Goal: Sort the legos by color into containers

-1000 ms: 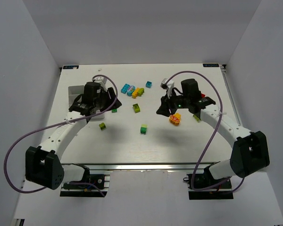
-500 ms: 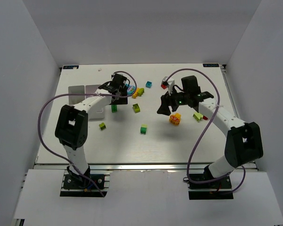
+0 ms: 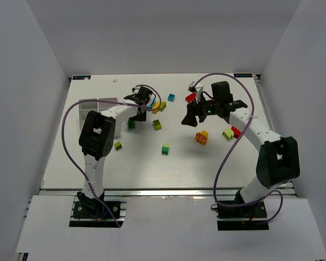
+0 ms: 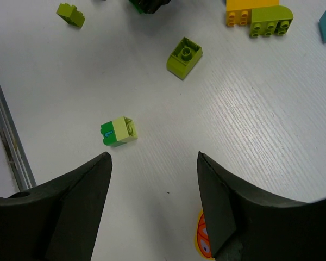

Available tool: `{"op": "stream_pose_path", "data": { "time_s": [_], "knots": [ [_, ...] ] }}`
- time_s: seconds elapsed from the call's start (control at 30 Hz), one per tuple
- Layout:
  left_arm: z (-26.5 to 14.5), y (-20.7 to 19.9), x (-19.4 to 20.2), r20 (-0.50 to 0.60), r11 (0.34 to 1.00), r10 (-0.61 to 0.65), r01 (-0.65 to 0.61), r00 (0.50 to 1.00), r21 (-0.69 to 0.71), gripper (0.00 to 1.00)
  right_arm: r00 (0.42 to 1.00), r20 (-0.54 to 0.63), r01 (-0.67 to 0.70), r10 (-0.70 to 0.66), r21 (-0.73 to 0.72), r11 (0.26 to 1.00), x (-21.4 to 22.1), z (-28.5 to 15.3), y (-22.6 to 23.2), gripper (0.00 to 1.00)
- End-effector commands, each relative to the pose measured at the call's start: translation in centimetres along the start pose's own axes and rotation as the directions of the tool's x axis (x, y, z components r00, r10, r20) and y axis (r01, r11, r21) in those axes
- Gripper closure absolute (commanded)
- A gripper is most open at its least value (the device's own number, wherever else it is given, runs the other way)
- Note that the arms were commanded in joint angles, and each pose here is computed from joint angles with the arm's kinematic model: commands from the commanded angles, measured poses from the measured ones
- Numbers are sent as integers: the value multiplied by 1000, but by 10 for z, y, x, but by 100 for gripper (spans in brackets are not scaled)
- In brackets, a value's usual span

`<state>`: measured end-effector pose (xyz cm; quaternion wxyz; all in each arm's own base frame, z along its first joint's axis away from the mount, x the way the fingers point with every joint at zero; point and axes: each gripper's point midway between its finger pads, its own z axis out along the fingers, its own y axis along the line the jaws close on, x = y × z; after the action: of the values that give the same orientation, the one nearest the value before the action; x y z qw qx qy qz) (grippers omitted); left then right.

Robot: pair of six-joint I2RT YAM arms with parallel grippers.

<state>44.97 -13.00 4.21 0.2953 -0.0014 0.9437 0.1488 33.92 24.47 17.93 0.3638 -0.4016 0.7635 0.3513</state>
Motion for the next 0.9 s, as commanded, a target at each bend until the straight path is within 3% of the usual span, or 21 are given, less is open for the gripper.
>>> {"op": "stream_pose_path", "data": {
  "time_s": [0.0, 0.73, 0.87],
  "knots": [
    [-8, 7, -17, 41, 999, -14, 16, 999, -45, 29, 999, 33, 15, -15, -15, 1000, -16, -3, -4, 31],
    [18, 0, 56, -127, 986, -133, 145, 983, 87, 40, 999, 41, -1, 1, -1, 1000, -22, -7, -10, 31],
    [17, -6, 65, -146, 979, -143, 161, 979, 122, 49, 999, 43, -3, 3, -1, 1000, -22, -8, -9, 31]
  ]
}}
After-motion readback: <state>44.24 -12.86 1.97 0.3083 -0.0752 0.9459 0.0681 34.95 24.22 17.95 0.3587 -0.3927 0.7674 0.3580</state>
